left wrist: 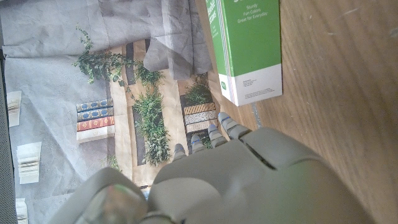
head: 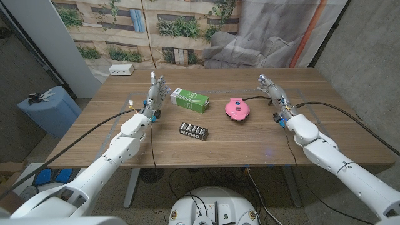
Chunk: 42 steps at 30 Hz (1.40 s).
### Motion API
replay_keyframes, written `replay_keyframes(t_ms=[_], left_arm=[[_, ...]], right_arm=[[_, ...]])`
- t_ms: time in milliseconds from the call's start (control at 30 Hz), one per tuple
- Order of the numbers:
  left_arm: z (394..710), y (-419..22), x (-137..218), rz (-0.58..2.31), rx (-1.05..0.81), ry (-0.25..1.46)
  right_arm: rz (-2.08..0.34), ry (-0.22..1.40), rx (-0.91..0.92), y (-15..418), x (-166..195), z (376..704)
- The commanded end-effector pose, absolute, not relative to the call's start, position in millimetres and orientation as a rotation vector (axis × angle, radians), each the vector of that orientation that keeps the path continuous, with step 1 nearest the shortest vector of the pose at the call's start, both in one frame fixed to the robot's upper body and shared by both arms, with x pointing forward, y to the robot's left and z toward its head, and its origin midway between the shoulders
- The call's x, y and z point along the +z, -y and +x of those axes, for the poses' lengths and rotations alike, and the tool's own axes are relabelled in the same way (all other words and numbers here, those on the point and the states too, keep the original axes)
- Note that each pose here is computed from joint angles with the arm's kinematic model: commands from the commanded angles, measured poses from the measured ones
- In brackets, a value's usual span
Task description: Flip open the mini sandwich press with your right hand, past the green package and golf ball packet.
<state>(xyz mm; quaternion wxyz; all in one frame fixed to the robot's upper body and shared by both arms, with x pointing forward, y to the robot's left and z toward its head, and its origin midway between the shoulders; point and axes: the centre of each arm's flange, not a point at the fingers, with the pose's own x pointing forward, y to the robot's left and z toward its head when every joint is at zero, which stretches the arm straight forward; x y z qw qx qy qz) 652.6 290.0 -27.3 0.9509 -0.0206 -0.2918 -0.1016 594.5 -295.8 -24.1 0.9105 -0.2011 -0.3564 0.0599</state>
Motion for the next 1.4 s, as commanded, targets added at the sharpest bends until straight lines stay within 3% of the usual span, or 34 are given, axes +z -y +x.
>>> replay_keyframes(t_ms=[33,1400], left_arm=[[652.7,-290.3,-27.4,-0.042,-0.207,0.593],[652.8,-290.2,-27.5,-0.042,-0.207,0.593]], right_arm=[[-0.659,0.811,0.084,292.6,-26.0,564.7],[-1.219,0.965,0.087,248.1,-34.4,508.8]])
